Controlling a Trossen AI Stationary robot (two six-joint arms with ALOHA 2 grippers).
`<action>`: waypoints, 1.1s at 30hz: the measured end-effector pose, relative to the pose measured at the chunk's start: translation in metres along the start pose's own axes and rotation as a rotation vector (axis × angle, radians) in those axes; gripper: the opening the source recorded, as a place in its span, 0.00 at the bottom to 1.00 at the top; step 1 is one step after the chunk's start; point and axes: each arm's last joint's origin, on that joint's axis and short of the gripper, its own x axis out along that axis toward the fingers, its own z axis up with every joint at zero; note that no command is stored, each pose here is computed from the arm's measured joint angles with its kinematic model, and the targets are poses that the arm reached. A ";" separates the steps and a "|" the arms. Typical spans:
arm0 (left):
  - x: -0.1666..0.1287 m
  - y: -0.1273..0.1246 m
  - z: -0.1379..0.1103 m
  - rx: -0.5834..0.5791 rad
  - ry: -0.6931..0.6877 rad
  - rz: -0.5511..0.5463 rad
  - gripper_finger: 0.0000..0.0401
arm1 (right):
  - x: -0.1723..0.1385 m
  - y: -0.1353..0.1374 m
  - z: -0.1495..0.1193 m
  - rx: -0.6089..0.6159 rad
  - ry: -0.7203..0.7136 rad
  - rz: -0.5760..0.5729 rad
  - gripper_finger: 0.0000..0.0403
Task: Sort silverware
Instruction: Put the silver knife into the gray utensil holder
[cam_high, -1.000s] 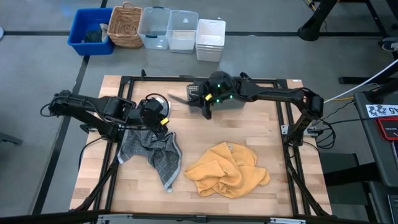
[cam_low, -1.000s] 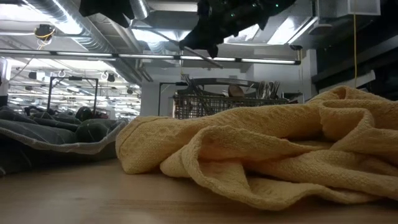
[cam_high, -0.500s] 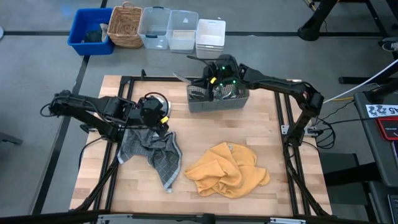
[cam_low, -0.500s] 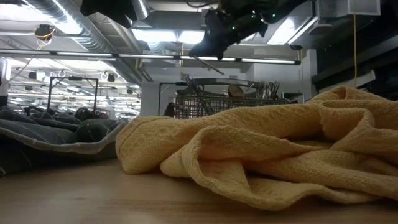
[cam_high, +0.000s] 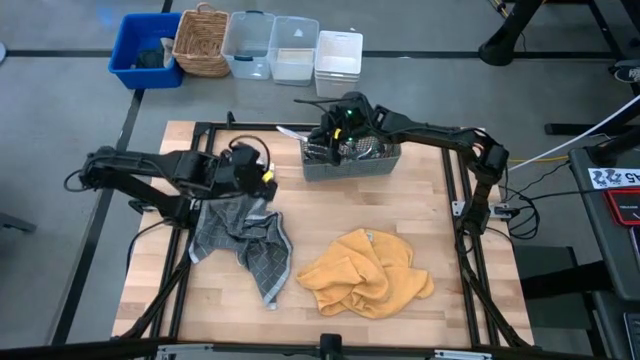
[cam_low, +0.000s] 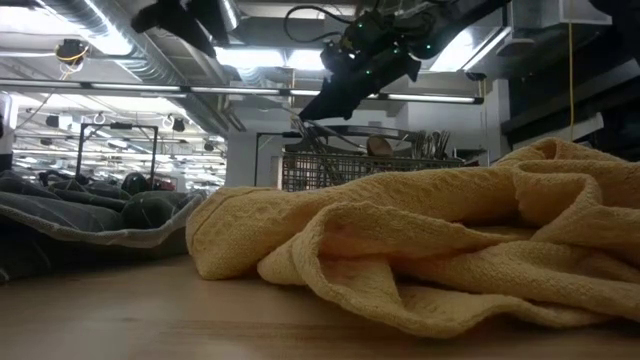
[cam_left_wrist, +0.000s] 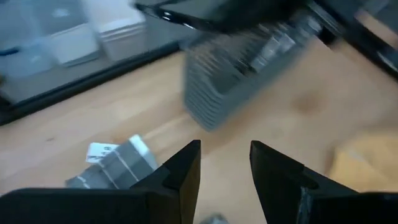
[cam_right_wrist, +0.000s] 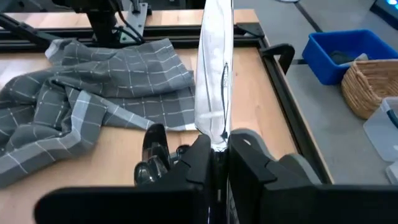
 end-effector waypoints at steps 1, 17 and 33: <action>0.004 0.002 0.003 -0.038 -0.014 0.028 0.32 | 0.000 0.000 0.000 -0.002 -0.003 0.000 0.10; 0.074 0.053 0.057 -0.415 -0.003 0.179 0.32 | 0.001 0.000 0.000 -0.004 -0.002 0.000 0.10; 0.082 0.062 0.078 -0.509 -0.050 0.042 0.32 | 0.001 0.000 0.000 -0.004 -0.002 0.000 0.10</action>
